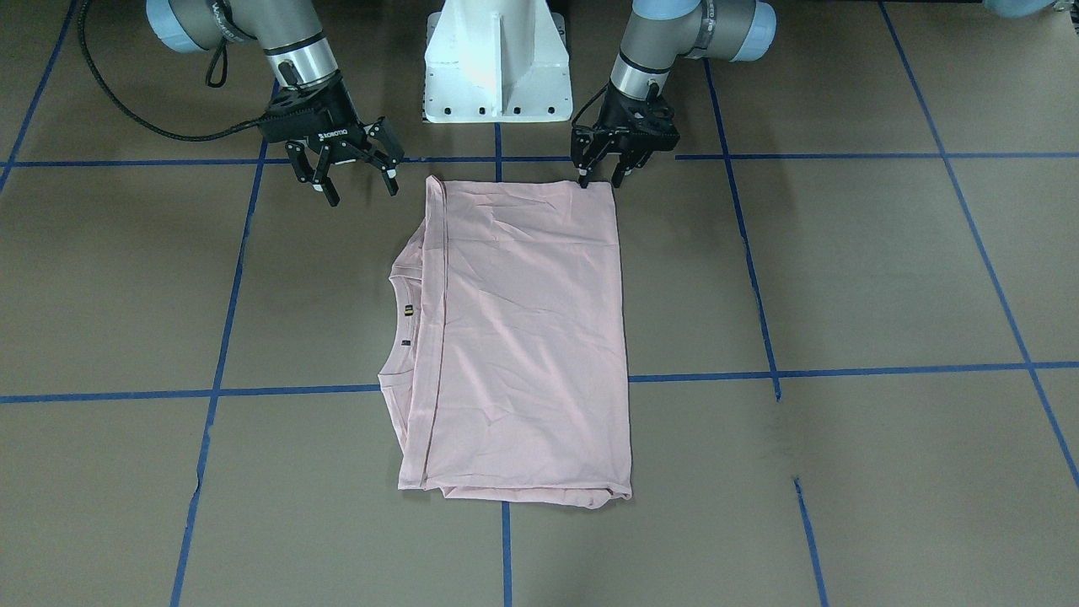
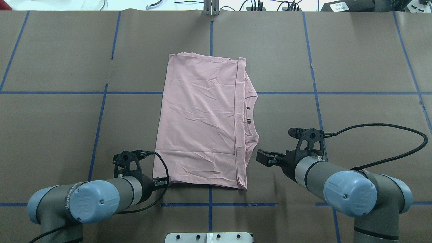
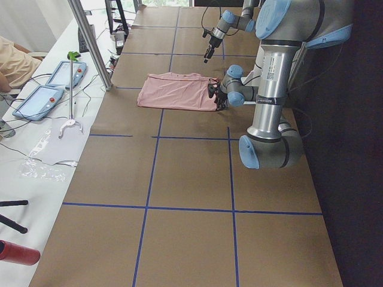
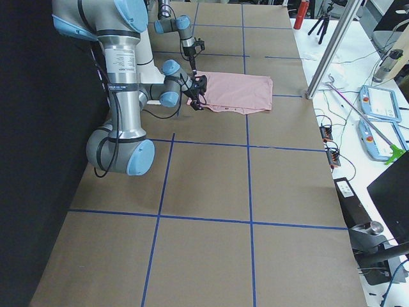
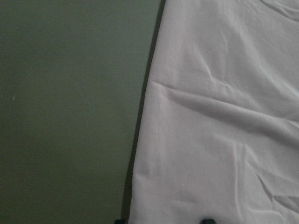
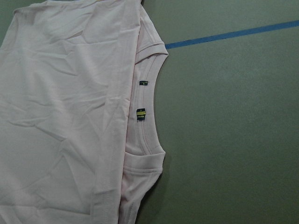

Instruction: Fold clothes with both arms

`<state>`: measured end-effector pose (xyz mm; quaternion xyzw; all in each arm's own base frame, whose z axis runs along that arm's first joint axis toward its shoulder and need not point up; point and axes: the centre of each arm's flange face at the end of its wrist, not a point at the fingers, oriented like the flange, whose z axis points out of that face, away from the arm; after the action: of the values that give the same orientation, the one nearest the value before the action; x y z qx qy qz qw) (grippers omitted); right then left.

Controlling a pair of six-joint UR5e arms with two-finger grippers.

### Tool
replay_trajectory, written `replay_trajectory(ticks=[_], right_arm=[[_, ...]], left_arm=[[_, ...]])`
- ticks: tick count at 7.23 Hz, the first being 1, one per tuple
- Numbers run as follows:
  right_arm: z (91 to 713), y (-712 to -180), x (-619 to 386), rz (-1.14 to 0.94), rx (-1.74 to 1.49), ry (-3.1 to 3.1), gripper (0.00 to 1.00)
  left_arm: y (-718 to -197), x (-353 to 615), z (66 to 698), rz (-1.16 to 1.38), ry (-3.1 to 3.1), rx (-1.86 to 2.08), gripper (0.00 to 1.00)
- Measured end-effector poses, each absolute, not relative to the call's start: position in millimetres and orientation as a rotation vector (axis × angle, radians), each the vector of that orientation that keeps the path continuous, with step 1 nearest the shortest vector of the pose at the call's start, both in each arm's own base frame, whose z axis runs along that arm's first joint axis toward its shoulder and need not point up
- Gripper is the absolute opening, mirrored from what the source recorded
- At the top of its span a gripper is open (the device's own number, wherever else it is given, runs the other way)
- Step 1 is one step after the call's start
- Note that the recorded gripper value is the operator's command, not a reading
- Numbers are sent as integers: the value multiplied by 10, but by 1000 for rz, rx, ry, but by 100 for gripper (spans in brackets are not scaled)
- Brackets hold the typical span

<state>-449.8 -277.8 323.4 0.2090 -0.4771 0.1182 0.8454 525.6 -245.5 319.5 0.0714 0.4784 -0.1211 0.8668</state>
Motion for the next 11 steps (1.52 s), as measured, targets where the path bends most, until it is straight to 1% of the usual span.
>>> replay_trajectory(ticks=[2,3,4,5,6,7,8,11], right_arm=[[3241,-2778,-4496,250,442,-1005,100],[3242,-2779,-4496,250,442,-1004,100],[3239,-2778,-4494,250,442,-1005,100],[3237,-2778,-4493,250,442,-1005,100],[3237,-2778,-4493,250,442,-1005,100],[3236,-2778,-4492,250,442,-1006,100],[3234,-2778,-4492,250,442,-1006,100],[3229,-2778,-4494,250,442,-1007,100]], left_arm=[[-2459,5268,3218,-254,997,150,64],[-2461,5273,3227,-255,995,150,61],[-2462,5279,3239,-255,992,150,52],[-2464,5286,3251,-256,990,150,47],[-2468,5286,3255,-257,989,151,49],[-2475,5284,3254,-258,990,153,59],[-2490,5266,3238,-259,994,154,62],[-2591,5201,3214,-240,997,177,62]])
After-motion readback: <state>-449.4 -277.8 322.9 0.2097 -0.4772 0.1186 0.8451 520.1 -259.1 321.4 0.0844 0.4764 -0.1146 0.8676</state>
